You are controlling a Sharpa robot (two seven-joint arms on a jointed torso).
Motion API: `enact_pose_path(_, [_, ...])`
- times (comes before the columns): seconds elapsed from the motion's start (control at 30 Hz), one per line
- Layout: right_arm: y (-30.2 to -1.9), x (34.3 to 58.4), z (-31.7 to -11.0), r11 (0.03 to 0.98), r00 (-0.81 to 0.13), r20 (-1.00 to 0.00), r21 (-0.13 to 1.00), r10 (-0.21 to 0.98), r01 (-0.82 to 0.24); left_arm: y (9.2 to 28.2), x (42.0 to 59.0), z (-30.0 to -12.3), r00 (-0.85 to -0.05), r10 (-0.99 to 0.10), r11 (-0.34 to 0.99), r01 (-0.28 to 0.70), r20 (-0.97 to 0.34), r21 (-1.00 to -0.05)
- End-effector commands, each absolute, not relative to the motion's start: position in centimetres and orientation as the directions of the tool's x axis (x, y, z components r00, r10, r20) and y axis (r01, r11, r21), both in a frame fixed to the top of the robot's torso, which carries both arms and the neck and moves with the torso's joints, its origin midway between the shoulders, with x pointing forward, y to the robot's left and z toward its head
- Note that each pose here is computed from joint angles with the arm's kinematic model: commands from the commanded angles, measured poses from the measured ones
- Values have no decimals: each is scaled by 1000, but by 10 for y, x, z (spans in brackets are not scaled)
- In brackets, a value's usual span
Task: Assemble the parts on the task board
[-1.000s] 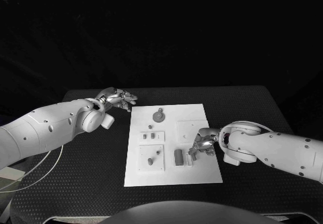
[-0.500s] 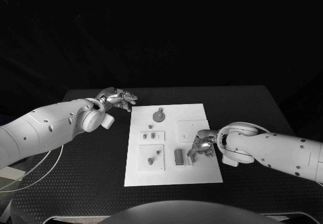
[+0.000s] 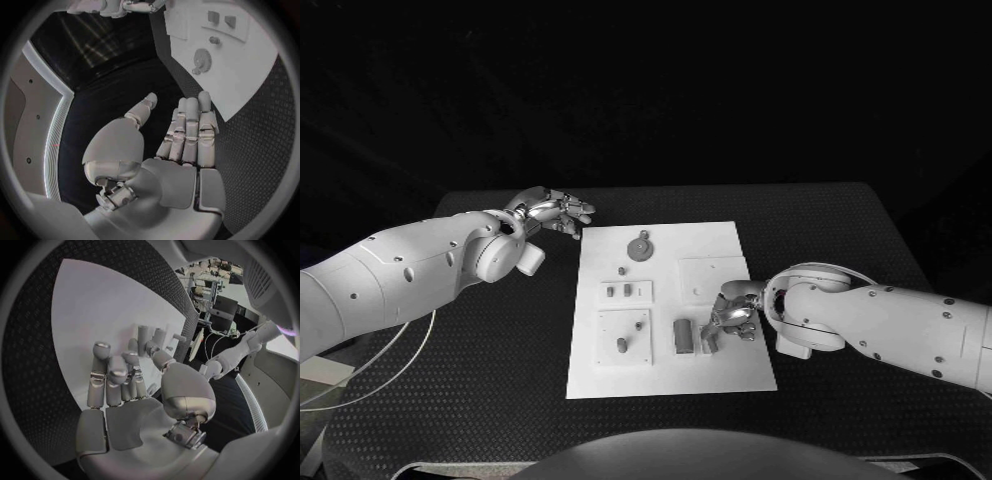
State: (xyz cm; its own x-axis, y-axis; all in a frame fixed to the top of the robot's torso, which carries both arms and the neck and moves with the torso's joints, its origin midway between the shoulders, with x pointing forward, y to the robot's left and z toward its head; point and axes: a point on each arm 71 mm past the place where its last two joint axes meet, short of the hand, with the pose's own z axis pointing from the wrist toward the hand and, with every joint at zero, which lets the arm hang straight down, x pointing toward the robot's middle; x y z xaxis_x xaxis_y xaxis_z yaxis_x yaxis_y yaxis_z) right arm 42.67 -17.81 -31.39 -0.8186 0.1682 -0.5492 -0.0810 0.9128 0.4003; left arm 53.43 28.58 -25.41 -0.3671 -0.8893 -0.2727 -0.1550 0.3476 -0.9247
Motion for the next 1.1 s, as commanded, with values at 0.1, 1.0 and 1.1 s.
enact_pose_path(0.1, [-177, 424, -316, 915, -833, -535, 392, 142, -95, 283, 534, -253, -383, -885, 343, -149, -266, -927])
enact_pose_path(1.0, [-173, 426, -318, 914, -824, -547, 393, 146, -99, 283, 534, -253, -385, -883, 346, -149, -268, -926])
enact_pose_path(1.1, [-173, 426, -319, 914, -823, -547, 395, 150, -96, 284, 534, -253, -385, -883, 346, -149, -268, -926])
